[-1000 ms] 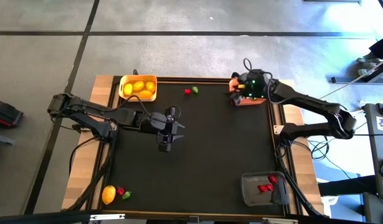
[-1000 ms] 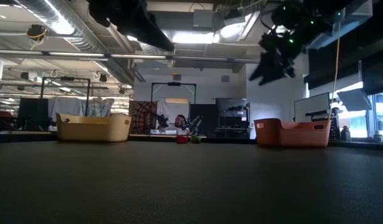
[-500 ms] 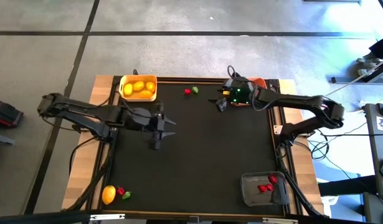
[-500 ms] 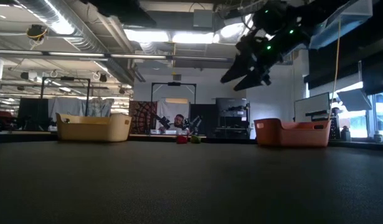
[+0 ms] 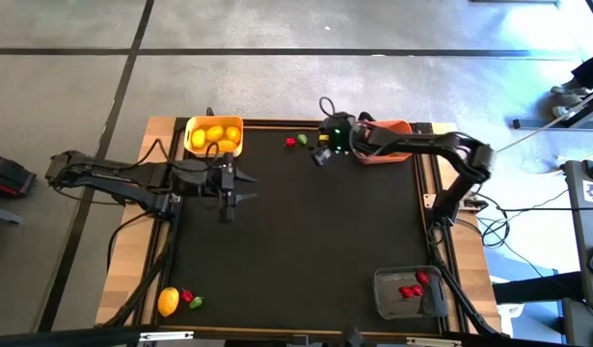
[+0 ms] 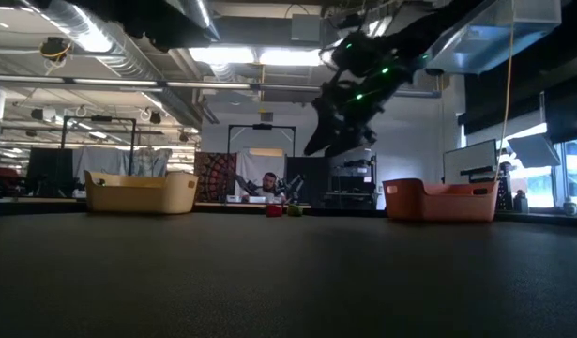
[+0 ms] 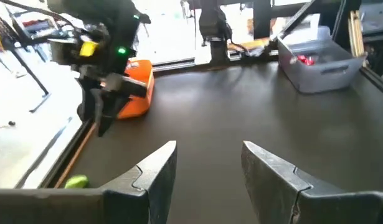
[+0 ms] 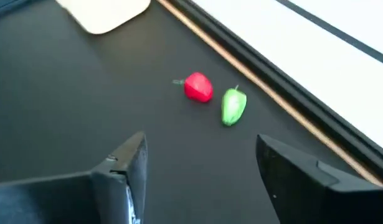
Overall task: Sort produce into baskets
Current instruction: Put the green chili pepper into the orange bin
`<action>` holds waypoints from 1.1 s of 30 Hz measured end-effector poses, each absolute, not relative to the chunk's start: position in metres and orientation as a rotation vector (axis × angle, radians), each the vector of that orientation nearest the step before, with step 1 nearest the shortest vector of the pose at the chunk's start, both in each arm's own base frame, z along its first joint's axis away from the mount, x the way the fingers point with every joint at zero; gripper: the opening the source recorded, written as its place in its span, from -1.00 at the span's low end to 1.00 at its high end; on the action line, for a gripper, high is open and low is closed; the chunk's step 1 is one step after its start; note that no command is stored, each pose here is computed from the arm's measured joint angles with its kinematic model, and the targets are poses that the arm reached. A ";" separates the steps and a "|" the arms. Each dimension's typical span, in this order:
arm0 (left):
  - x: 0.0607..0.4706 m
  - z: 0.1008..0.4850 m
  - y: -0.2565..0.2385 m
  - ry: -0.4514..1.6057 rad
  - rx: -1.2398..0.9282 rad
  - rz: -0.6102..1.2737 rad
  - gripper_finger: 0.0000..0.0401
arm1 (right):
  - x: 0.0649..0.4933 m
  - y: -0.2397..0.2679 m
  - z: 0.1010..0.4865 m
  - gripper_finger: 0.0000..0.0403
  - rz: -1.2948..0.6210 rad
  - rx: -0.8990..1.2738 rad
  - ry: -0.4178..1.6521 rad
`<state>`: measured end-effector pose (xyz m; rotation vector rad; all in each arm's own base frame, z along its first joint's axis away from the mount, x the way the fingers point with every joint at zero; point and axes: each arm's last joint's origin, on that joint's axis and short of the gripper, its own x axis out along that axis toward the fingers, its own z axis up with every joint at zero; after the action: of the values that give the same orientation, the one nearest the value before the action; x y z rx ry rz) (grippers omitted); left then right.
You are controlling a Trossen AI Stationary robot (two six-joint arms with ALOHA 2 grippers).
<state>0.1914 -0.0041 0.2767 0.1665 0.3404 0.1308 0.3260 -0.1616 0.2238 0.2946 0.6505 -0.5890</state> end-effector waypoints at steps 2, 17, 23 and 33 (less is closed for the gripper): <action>0.190 0.274 -0.003 0.338 0.158 0.137 -0.14 | 0.335 -0.168 0.218 0.14 -0.595 0.297 0.668; 0.190 0.267 0.001 0.327 0.116 0.170 -0.14 | 0.365 -0.235 0.176 0.09 -0.668 0.370 0.742; 0.190 0.267 0.002 0.324 0.109 0.176 -0.14 | 0.369 -0.260 0.163 0.09 -0.625 0.458 0.734; 0.190 0.267 0.002 0.325 0.110 0.178 -0.14 | 0.378 -0.276 0.151 0.09 -0.533 0.613 0.796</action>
<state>0.1897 0.0019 0.2671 0.1099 0.3246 0.1785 0.3776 -0.2758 0.1507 0.6128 0.7959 -0.5332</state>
